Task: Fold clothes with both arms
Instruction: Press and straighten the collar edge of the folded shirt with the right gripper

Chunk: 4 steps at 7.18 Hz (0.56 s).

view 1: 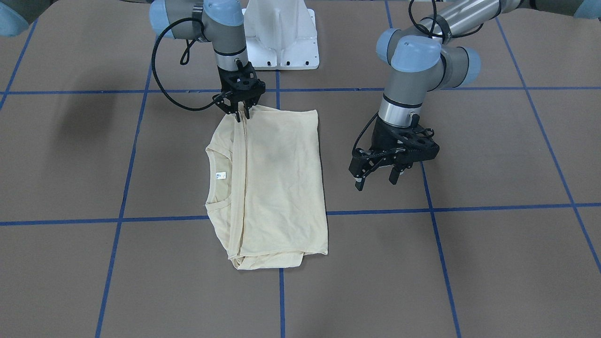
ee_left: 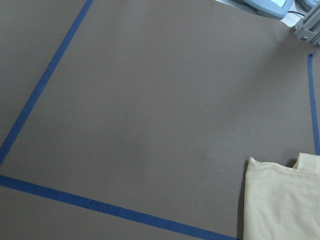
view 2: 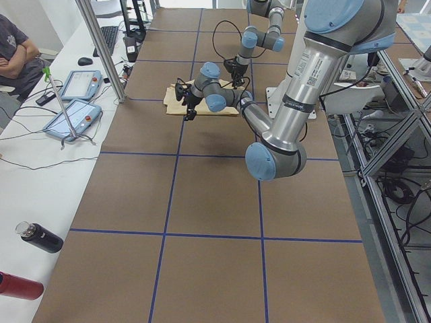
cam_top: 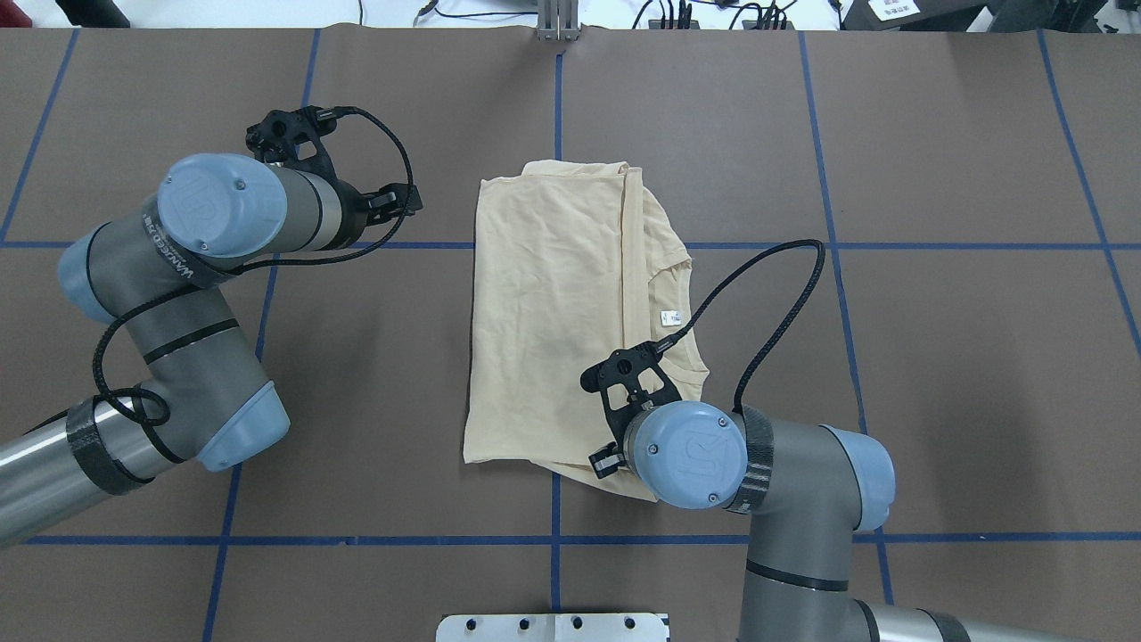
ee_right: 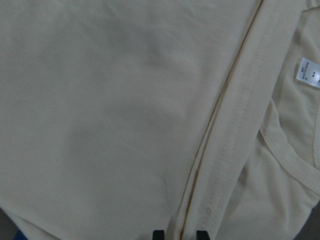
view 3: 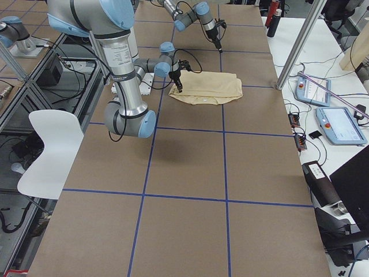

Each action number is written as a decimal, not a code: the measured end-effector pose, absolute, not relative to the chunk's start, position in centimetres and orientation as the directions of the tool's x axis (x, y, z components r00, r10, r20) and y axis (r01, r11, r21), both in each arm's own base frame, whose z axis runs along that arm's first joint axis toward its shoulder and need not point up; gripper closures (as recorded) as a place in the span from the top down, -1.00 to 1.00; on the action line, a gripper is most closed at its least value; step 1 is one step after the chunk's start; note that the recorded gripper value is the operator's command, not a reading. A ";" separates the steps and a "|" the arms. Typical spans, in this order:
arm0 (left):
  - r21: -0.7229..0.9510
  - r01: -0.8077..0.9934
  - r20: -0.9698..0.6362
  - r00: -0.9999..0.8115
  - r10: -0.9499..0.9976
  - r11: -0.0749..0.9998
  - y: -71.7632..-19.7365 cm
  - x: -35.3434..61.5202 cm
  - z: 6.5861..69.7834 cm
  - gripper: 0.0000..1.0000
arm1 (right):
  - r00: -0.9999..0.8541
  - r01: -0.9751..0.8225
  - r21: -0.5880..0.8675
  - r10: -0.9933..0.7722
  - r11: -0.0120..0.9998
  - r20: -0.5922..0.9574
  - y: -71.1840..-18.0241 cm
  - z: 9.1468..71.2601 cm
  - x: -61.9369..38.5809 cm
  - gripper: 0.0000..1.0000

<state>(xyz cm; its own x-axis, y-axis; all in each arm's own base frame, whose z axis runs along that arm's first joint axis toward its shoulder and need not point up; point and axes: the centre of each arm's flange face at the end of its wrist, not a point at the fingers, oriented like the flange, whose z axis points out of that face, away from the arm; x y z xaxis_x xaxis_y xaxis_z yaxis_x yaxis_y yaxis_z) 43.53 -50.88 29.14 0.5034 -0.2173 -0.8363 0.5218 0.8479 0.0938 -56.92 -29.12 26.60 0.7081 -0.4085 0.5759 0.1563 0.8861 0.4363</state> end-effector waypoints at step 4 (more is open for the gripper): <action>0.088 0.523 -0.838 0.499 -0.220 0.848 -50.8 43.6 29.0 1.00 | 0.720 0.149 0.442 -0.403 0.884 0.565 -29.3 27.1 -56.8 -1.00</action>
